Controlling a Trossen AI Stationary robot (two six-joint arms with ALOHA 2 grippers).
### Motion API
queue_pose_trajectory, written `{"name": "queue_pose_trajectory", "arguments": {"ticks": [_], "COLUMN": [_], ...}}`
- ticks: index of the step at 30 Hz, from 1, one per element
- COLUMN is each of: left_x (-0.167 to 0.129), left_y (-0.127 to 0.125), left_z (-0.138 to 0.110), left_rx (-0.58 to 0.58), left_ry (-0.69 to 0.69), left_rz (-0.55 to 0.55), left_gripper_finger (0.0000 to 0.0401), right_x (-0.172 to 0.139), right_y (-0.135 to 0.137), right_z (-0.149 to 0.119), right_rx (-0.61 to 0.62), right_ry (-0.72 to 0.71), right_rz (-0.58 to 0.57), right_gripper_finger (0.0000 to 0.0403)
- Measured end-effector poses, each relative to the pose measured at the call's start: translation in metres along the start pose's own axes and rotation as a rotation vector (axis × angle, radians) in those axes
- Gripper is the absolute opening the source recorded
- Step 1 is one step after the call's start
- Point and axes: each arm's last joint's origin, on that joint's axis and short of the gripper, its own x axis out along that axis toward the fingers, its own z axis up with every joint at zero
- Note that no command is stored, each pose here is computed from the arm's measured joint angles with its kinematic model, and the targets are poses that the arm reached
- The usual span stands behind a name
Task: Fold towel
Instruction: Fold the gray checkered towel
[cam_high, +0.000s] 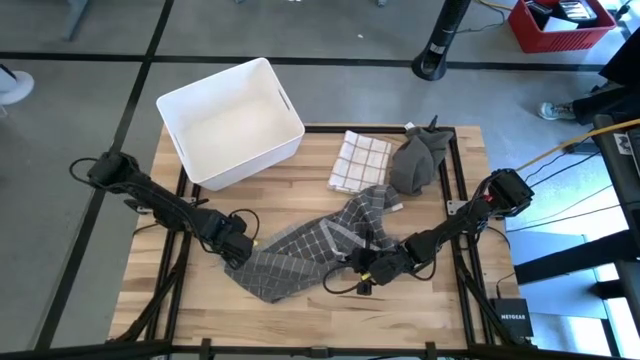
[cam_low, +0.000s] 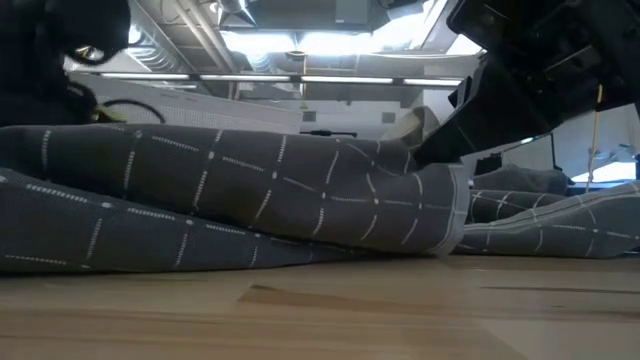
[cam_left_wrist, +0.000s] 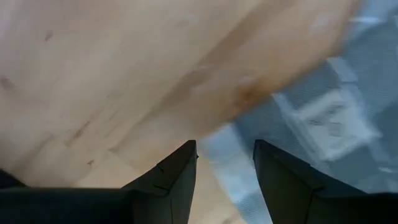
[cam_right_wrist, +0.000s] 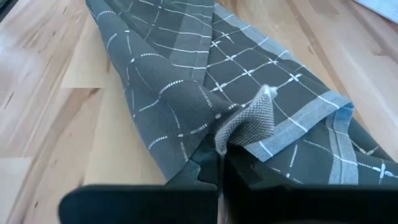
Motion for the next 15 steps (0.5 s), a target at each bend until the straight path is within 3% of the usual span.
{"name": "queue_pose_trajectory", "arguments": {"ticks": [9,15], "left_x": [0.0091,0.0089], "left_y": [-0.0020,-0.0040], "left_z": [0.0000,0.0007], "left_rx": [0.069,0.155], "left_ry": [-0.023,-0.035], "left_rz": [-0.067,-0.085], "left_gripper_finger": [0.0137,0.0034], "right_x": [0.0000,-0.0008], "right_y": [-0.0001,-0.0003], "right_z": [0.0002,0.0009], "right_rx": [0.001,-0.012], "right_ry": [-0.003,-0.005], "right_rz": [-0.005,-0.006], "right_gripper_finger": [0.0005,0.0003]}}
